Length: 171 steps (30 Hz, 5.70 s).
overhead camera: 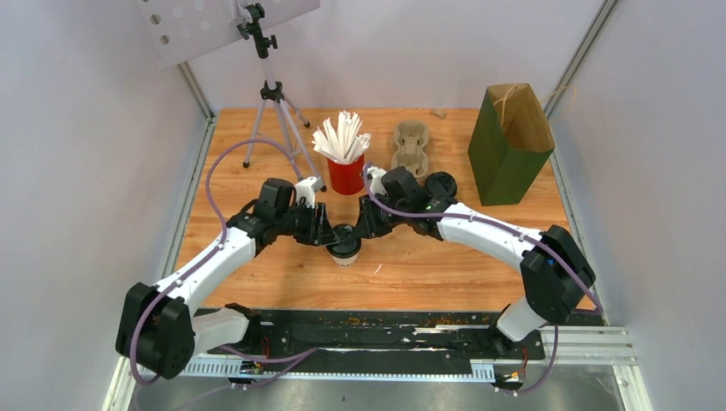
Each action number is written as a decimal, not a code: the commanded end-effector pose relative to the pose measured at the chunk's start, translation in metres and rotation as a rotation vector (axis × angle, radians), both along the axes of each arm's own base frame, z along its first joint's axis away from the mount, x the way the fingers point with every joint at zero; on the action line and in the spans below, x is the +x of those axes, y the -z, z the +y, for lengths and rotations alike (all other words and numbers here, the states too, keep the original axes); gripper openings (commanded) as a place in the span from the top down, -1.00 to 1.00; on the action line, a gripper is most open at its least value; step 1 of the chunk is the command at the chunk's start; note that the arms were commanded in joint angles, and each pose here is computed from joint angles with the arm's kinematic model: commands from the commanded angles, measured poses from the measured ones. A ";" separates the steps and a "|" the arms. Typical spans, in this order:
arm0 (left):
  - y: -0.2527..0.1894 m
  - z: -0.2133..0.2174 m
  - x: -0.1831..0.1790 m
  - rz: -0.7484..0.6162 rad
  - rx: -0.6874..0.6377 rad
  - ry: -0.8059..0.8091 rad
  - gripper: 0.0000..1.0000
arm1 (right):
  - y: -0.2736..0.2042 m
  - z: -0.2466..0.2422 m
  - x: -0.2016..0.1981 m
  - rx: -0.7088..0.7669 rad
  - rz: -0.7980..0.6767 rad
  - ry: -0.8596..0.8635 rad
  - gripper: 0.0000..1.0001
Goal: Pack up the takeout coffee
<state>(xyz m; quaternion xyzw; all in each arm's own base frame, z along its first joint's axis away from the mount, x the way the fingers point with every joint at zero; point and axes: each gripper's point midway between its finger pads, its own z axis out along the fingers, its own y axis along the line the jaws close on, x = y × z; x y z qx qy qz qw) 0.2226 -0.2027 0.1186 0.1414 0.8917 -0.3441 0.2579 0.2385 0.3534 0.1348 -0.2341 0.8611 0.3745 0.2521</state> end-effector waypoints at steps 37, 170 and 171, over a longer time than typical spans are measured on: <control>0.030 -0.003 -0.007 0.051 0.065 0.156 -0.03 | 0.052 -0.020 0.013 -0.042 0.146 -0.012 0.57; -0.124 0.158 -0.003 -0.761 0.395 -0.520 -1.00 | 0.032 0.014 -0.014 -0.644 -0.227 -0.157 -0.57; -0.124 0.158 -0.003 -0.760 0.396 -0.520 -1.00 | 0.031 0.014 -0.014 -0.643 -0.228 -0.153 -0.57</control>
